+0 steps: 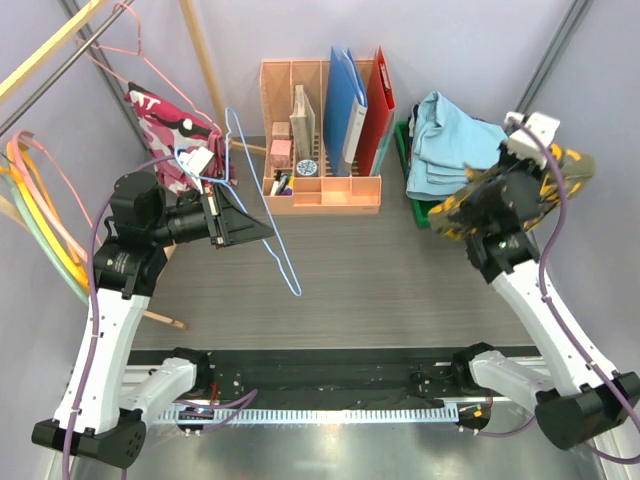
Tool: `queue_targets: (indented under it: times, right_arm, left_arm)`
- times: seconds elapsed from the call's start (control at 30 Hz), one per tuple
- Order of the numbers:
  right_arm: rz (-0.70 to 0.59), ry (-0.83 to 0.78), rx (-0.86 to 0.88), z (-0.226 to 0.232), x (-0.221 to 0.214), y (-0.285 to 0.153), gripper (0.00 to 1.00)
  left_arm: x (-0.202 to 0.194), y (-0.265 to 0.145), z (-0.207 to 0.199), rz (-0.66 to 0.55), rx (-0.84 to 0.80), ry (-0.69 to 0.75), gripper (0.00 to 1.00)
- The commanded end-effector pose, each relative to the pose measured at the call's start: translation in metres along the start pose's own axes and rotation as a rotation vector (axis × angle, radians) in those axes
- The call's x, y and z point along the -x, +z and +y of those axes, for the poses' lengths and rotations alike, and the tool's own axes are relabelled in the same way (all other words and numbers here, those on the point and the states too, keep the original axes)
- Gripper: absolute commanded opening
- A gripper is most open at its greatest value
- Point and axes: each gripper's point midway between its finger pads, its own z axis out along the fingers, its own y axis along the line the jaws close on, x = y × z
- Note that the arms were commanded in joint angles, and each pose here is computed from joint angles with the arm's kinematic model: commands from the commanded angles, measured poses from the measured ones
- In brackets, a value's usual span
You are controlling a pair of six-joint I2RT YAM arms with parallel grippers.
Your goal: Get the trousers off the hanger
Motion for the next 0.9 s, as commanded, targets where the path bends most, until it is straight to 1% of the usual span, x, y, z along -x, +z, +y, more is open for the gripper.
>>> queue_targets:
  times: [0.0, 0.07, 0.1, 0.13, 0.2, 0.23, 0.3, 0.33, 0.37, 0.4, 0.43, 0.47, 0.5, 0.53, 0.57, 0.6, 0.63, 0.67, 0.7, 0.73, 0.77, 0.8, 0.83, 0.87]
  right_arm:
    - [-0.107, 0.197, 0.079, 0.018, 0.052, 0.031, 0.01]
    - [-0.130, 0.219, 0.083, 0.026, 0.067, 0.040, 0.01]
    - [-0.115, 0.172, 0.099, 0.051, 0.058, 0.050, 0.01]
    - [-0.139, 0.183, 0.115, 0.058, 0.071, 0.055, 0.01]
    - [-0.153, 0.159, 0.123, 0.082, 0.071, 0.071, 0.01]
    - [-0.152, 0.127, 0.146, 0.114, 0.066, 0.086, 0.01]
    - [-0.158, 0.113, 0.147, 0.137, 0.061, 0.110, 0.01]
    - [-0.146, 0.087, 0.162, 0.172, 0.049, 0.129, 0.01]
    - [-0.156, 0.082, 0.178, 0.188, 0.047, 0.138, 0.01]
    - [-0.146, 0.061, 0.187, 0.208, 0.034, 0.151, 0.01]
    - [-0.181, 0.102, 0.181, 0.215, 0.055, 0.161, 0.01]
    - [-0.127, 0.018, 0.230, 0.265, 0.008, 0.175, 0.01]
    - [-0.123, 0.010, 0.239, 0.281, 0.001, 0.181, 0.01]
    - [-0.165, 0.072, 0.238, 0.286, 0.026, 0.188, 0.01]
    - [-0.117, 0.009, 0.292, 0.331, -0.025, 0.196, 0.02]
    - [-0.120, 0.013, 0.298, 0.342, -0.034, 0.201, 0.02]
    - [-0.147, 0.048, 0.295, 0.347, -0.026, 0.208, 0.06]
    - [-0.104, 0.047, 0.320, 0.368, -0.060, 0.210, 0.07]
    - [-0.103, 0.074, 0.348, 0.376, -0.066, 0.212, 0.09]
    - [-0.088, 0.083, 0.367, 0.384, -0.079, 0.213, 0.14]
    - [-0.071, 0.111, 0.382, 0.389, -0.089, 0.214, 0.17]
    - [-0.059, 0.109, 0.395, 0.395, -0.099, 0.212, 0.20]
    - [-0.041, 0.100, 0.402, 0.398, -0.109, 0.211, 0.26]
    - [-0.016, 0.090, 0.410, 0.400, -0.118, 0.209, 0.28]
  left_arm:
    - [0.001, 0.001, -0.004, 0.012, -0.047, 0.055, 0.00]
    - [0.002, 0.003, -0.003, 0.017, -0.053, 0.059, 0.00]
    - [0.003, 0.005, 0.000, 0.023, -0.053, 0.052, 0.00]
    - [0.004, 0.005, 0.000, 0.024, -0.056, 0.058, 0.00]
    - [0.007, 0.007, 0.001, 0.030, -0.057, 0.064, 0.00]
    - [0.009, 0.009, 0.003, 0.033, -0.053, 0.059, 0.00]
    - [0.012, 0.010, 0.002, 0.034, -0.055, 0.065, 0.00]
    - [0.014, 0.012, 0.005, 0.037, -0.052, 0.060, 0.00]
    - [0.016, 0.013, 0.005, 0.034, -0.051, 0.064, 0.00]
    - [0.017, 0.014, 0.007, 0.032, -0.046, 0.060, 0.00]
    - [0.018, 0.014, 0.007, 0.032, -0.048, 0.064, 0.00]
    - [0.019, 0.017, 0.009, 0.039, -0.047, 0.058, 0.00]
    - [0.021, 0.017, 0.008, 0.041, -0.052, 0.066, 0.00]
    - [0.022, 0.018, 0.008, 0.048, -0.054, 0.062, 0.00]
    - [0.023, 0.020, 0.012, 0.053, -0.049, 0.052, 0.00]
    - [0.025, 0.021, 0.012, 0.049, -0.048, 0.056, 0.00]
    - [0.027, 0.022, 0.014, 0.046, -0.041, 0.052, 0.00]
    - [0.029, 0.024, 0.016, 0.046, -0.036, 0.047, 0.00]
    - [0.030, 0.026, 0.019, 0.050, -0.032, 0.041, 0.00]
    - [0.031, 0.026, 0.021, 0.052, -0.026, 0.033, 0.00]
    - [0.031, 0.027, 0.023, 0.053, -0.023, 0.028, 0.00]
    - [0.031, 0.028, 0.024, 0.057, -0.020, 0.035, 0.00]
    - [0.031, 0.027, 0.023, 0.060, -0.013, 0.031, 0.00]
    - [0.032, 0.026, 0.024, 0.052, -0.003, 0.038, 0.00]
